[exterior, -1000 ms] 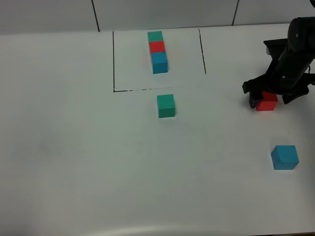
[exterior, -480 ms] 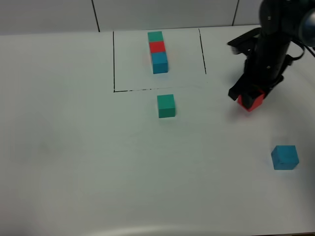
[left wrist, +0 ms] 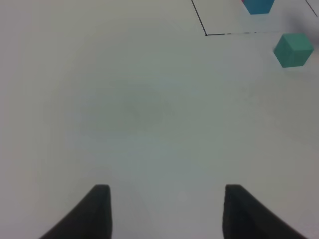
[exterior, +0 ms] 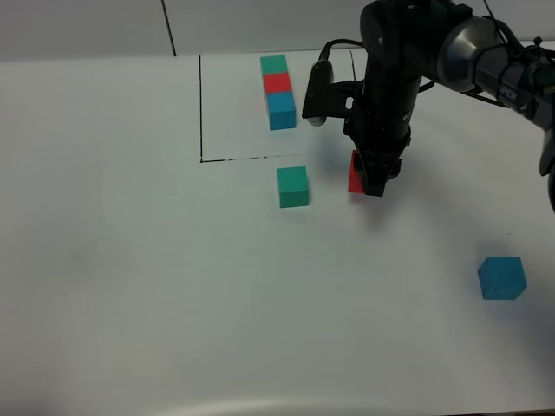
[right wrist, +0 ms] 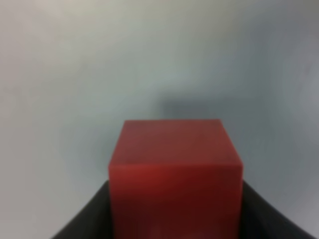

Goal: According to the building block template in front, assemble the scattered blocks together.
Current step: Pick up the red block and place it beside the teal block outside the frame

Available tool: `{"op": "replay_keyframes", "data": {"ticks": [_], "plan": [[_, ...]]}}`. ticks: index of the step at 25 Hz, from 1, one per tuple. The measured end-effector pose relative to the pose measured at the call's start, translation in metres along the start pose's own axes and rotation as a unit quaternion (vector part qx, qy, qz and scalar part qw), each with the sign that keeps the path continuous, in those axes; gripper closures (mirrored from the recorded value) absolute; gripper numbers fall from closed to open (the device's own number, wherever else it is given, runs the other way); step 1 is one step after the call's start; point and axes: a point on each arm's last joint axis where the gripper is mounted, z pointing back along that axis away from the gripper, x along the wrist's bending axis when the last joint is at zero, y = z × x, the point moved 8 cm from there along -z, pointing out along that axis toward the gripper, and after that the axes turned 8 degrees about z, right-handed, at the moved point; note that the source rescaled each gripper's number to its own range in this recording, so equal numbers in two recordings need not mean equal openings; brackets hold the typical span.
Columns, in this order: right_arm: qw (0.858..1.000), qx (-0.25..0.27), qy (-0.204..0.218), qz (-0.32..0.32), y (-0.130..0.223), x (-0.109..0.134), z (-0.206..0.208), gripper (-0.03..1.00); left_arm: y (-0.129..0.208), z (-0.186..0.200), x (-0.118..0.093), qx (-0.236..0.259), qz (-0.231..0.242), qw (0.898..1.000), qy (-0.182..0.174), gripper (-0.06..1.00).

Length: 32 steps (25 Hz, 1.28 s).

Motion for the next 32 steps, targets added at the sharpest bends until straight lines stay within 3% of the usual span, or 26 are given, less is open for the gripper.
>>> {"op": "replay_keyframes", "data": {"ticks": [9,19,32], "plan": [[0.998,-0.019,-0.012,0.059,-0.016,-0.006,-0.024,0.94,0.0,0.0,0.0,0.0,0.0,1.0,0.0,0.84],[0.996,-0.031,0.021,0.077,-0.031,-0.013,-0.025,0.94,0.0,0.0,0.0,0.0,0.0,1.0,0.0,0.84],[0.995,-0.02,0.013,0.096,-0.041,-0.009,-0.042,0.94,0.0,0.0,0.0,0.0,0.0,1.0,0.0,0.84]]}}
